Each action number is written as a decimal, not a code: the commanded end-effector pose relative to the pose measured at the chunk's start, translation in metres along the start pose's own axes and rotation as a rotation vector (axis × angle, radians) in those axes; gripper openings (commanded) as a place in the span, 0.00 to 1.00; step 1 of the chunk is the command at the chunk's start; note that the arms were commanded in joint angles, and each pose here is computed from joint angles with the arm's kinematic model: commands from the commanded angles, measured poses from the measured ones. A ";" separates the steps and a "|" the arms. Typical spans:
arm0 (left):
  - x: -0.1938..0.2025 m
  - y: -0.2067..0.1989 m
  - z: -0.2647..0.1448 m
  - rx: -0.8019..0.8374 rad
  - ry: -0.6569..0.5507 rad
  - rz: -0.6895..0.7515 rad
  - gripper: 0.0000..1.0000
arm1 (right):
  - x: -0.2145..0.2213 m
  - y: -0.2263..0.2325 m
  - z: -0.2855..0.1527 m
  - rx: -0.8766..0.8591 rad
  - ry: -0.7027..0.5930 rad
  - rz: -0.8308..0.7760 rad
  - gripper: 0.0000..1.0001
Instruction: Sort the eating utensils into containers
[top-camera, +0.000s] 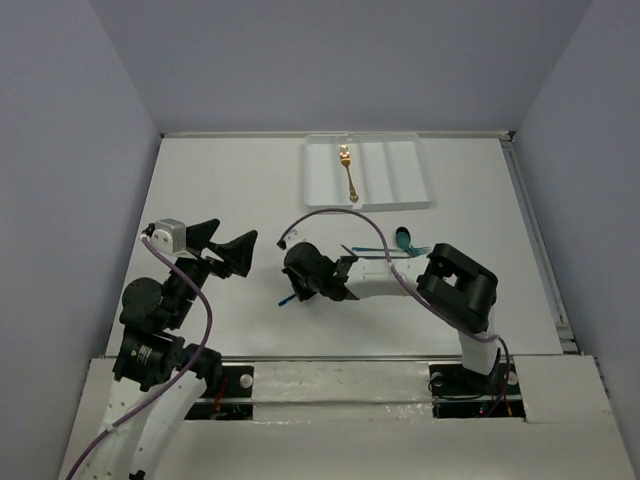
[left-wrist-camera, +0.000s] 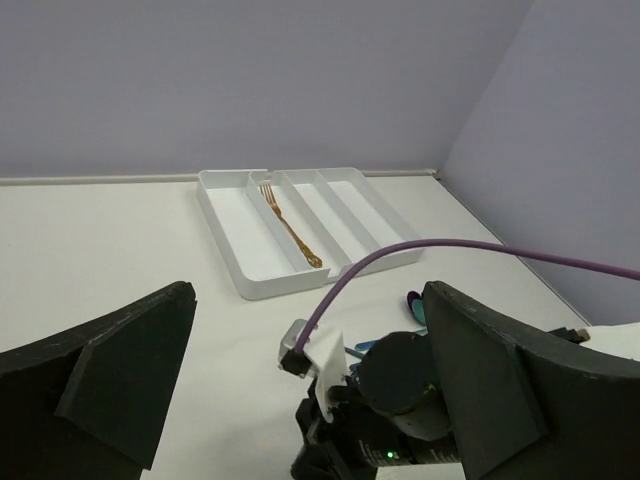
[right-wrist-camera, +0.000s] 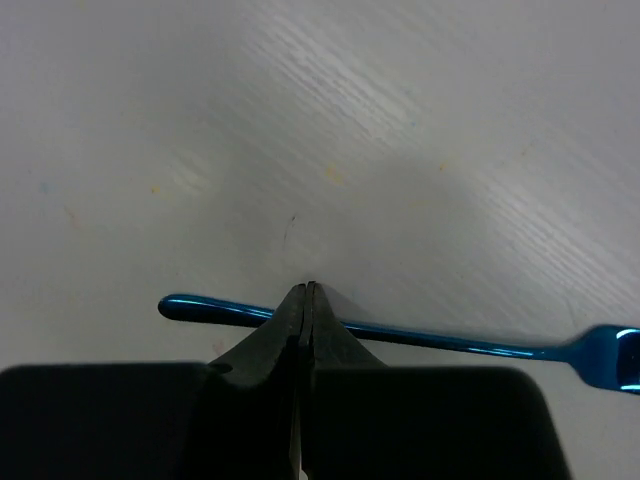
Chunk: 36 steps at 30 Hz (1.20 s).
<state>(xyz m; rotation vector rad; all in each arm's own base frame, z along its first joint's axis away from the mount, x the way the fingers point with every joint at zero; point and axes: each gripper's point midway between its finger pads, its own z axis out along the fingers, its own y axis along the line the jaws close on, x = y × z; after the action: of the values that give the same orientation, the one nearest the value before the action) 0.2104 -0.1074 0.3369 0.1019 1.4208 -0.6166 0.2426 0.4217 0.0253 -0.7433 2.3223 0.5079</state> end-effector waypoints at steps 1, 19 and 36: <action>-0.027 -0.010 -0.003 0.035 -0.078 0.009 0.99 | 0.037 0.007 -0.024 0.003 0.081 -0.002 0.00; -0.028 -0.011 -0.004 0.039 -0.083 0.005 0.99 | 0.028 -0.034 -0.086 0.214 -0.010 0.173 0.66; -0.028 -0.013 -0.004 0.054 -0.083 0.006 0.99 | 0.034 -0.047 -0.025 0.284 0.070 0.196 0.34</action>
<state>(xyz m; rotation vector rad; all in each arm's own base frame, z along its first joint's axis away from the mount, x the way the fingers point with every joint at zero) 0.2085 -0.1081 0.3381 0.1111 1.4149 -0.6241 0.2338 0.3518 0.0237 -0.4124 2.4662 0.2332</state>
